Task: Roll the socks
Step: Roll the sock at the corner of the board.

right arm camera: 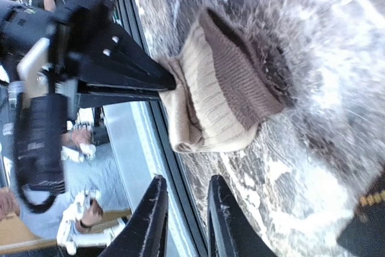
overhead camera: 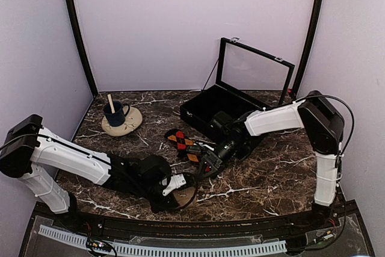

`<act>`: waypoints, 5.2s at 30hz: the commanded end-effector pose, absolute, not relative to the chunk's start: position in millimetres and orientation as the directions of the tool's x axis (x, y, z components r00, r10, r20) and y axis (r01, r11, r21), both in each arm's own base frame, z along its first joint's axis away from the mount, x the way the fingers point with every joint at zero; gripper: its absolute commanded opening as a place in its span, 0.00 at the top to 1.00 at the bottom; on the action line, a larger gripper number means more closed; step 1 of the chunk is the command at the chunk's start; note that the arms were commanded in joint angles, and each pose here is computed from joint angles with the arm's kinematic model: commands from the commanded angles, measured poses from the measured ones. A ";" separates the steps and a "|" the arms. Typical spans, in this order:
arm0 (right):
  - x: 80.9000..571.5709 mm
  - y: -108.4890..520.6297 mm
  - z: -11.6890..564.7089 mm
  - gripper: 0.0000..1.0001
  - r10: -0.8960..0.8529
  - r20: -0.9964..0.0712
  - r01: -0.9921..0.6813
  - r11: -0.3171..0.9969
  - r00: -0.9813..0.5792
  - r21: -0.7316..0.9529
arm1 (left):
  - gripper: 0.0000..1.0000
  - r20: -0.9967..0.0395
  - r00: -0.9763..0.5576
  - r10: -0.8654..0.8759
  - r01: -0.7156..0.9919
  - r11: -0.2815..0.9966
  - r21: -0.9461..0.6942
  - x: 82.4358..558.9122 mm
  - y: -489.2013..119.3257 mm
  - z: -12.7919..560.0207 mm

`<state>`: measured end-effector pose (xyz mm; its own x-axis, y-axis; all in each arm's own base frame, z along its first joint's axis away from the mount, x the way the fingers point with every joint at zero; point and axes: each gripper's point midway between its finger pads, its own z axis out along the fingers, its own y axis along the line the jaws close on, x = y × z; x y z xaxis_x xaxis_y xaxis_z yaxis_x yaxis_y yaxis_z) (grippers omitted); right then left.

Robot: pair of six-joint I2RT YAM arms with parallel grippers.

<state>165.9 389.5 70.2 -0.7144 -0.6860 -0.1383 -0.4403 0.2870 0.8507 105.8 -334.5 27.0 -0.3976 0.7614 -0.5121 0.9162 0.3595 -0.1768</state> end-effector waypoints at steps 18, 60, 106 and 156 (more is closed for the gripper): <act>214.7 327.6 109.4 0.78 -0.371 -0.584 -0.669 0.588 -0.722 0.454 | 1.00 -0.344 -0.455 0.822 0.839 0.266 -0.474 97.8 -344.5 30.9; 86.7 418.7 65.1 0.53 -0.851 -0.522 -0.949 0.121 0.052 -0.292 | 1.00 -0.199 -0.519 0.831 0.624 0.210 -0.752 111.3 -338.4 31.2; 92.9 401.8 15.9 1.00 -0.905 -0.420 -0.996 0.085 -0.068 -0.021 | 0.86 -0.187 -0.635 0.749 0.578 0.301 -0.758 145.8 -342.4 29.3; 87.0 369.8 0.3 1.00 -0.809 -0.226 -0.690 0.275 -0.543 0.670 | 0.70 -0.785 -0.216 0.580 0.945 0.326 -0.019 150.7 -333.8 78.5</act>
